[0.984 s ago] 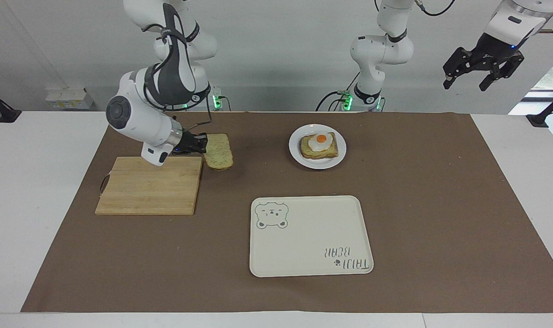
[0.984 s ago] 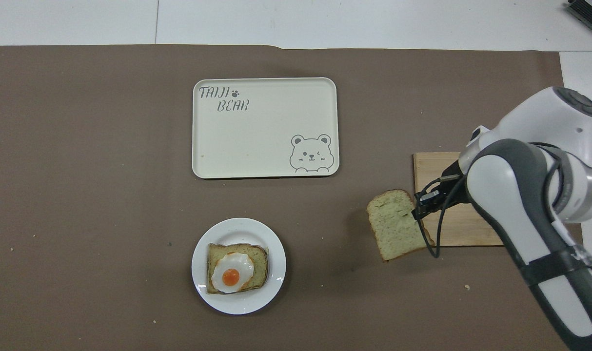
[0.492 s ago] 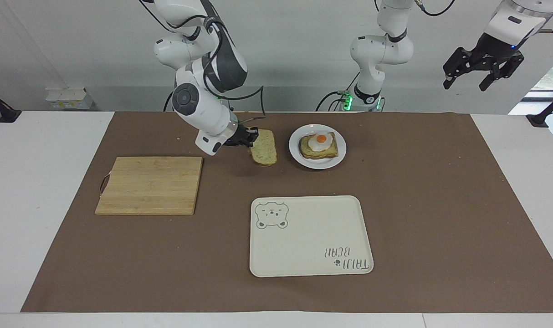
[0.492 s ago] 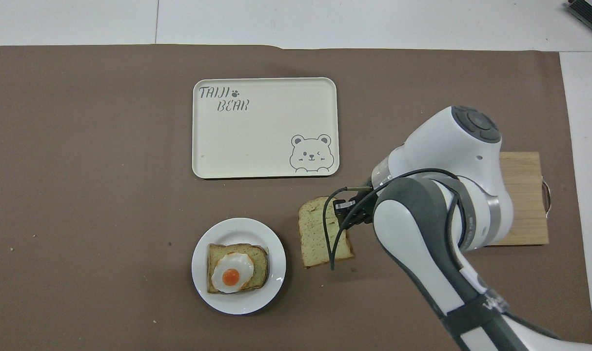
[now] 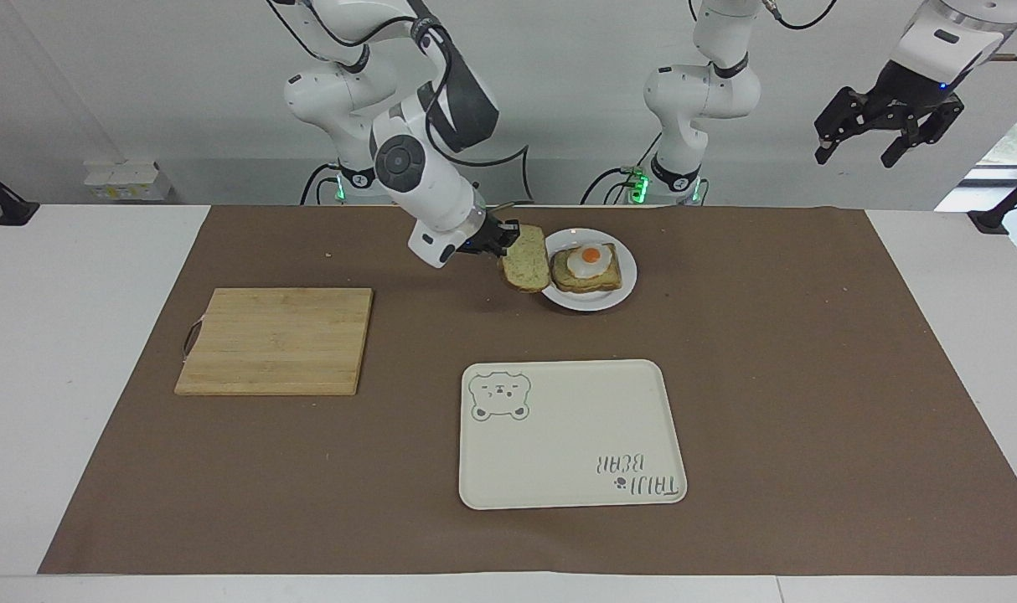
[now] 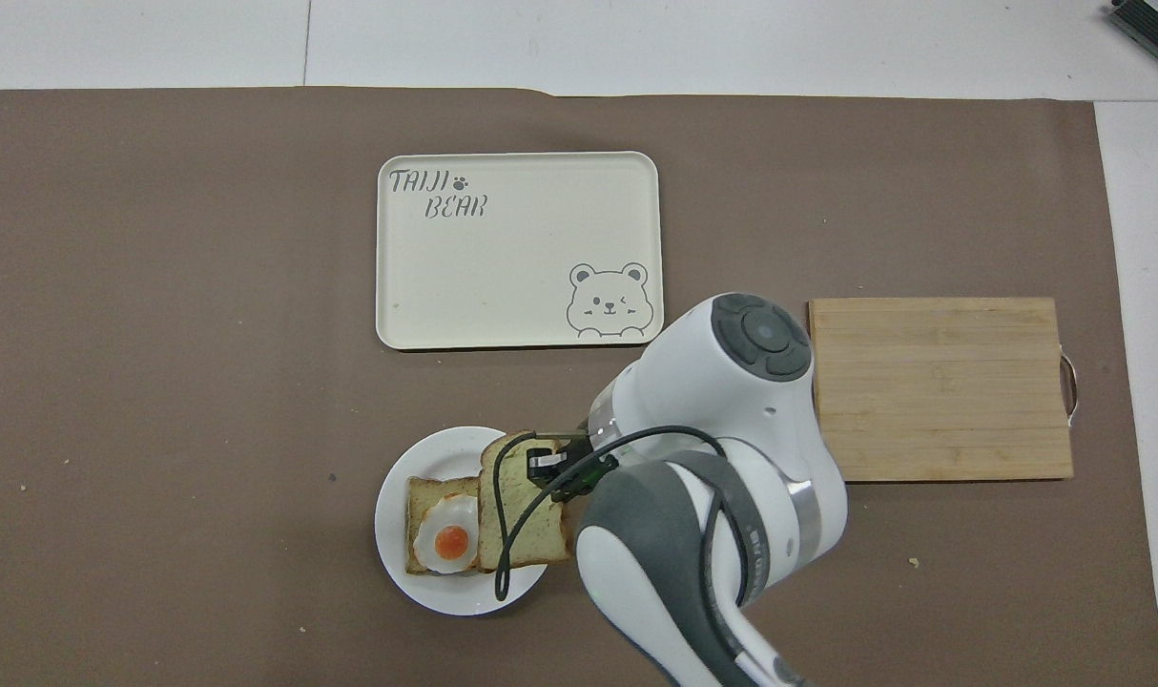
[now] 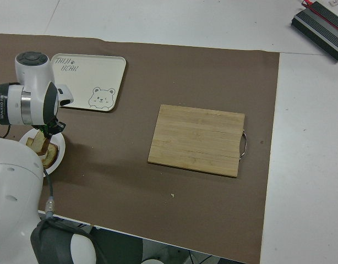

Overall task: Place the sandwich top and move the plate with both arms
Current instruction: 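Lower the bread onto the egg toast and open the right gripper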

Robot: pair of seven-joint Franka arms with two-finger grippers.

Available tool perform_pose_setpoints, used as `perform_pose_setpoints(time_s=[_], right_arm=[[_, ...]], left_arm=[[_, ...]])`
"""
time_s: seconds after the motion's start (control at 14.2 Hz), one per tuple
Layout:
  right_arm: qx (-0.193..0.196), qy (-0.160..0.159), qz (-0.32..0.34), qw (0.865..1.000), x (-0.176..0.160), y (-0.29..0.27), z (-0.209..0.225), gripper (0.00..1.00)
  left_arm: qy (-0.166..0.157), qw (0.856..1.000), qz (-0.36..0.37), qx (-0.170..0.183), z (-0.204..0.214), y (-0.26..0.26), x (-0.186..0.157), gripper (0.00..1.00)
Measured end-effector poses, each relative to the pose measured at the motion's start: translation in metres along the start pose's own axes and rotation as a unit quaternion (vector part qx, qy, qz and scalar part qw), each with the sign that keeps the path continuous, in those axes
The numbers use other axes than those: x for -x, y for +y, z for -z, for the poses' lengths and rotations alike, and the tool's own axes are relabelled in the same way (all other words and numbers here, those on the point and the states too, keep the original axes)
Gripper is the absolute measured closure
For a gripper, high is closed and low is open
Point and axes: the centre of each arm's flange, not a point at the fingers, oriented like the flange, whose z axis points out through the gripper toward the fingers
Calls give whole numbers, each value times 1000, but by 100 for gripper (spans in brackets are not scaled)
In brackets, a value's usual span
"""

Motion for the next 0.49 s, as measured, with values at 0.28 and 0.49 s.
perform_pose_setpoints(time_s=[0.28, 0.49], right_arm=[[9, 8, -8, 1000, 25, -31, -41, 95], [13, 23, -6, 1000, 25, -37, -70, 95]], left_arm=[[0, 1000, 0, 0, 0, 0, 0, 0], [0, 1000, 0, 0, 0, 0, 0, 0]])
